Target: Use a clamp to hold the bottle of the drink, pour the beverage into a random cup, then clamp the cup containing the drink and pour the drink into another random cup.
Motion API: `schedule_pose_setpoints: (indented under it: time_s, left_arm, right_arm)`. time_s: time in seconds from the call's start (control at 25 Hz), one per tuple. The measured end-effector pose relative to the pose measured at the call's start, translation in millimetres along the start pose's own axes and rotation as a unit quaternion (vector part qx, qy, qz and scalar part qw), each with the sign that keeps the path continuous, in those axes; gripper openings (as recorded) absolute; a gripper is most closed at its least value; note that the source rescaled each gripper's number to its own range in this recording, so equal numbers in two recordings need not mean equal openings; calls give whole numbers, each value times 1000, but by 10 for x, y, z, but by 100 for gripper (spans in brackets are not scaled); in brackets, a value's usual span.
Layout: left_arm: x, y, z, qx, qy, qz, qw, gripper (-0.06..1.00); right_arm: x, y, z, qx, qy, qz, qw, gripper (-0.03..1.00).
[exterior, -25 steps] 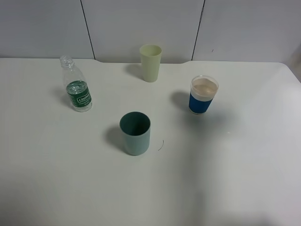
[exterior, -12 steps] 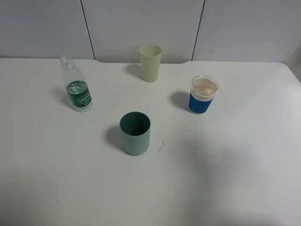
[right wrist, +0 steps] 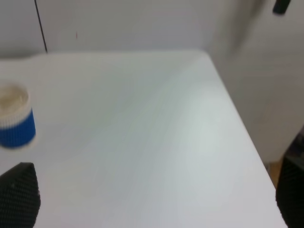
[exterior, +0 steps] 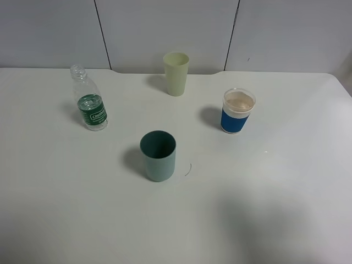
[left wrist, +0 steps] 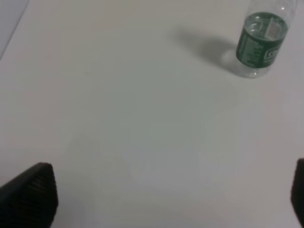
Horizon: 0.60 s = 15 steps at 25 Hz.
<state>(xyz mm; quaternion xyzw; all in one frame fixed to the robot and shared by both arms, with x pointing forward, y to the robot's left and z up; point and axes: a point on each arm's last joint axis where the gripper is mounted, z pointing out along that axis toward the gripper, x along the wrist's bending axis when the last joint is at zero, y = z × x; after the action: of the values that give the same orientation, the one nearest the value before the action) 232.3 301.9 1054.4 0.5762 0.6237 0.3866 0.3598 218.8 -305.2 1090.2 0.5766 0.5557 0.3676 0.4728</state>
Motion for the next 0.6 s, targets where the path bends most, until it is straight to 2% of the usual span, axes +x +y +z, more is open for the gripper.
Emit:
schedule_pose_setpoints:
  time_s: [0.36,0.44,0.6]
  left_arm:
    - [0,0,0,0,0,0,1000,100]
    - [0,0,0,0,0,0,1000,100]
    - [0,0,0,0,0,0,1000,100]
  right_arm:
    - [22,-159,19,79,11,-17,997,100]
    - [56,-307,132,120,21,-18,992,100]
    - [59,-329,150,125,22,-19,992,100]
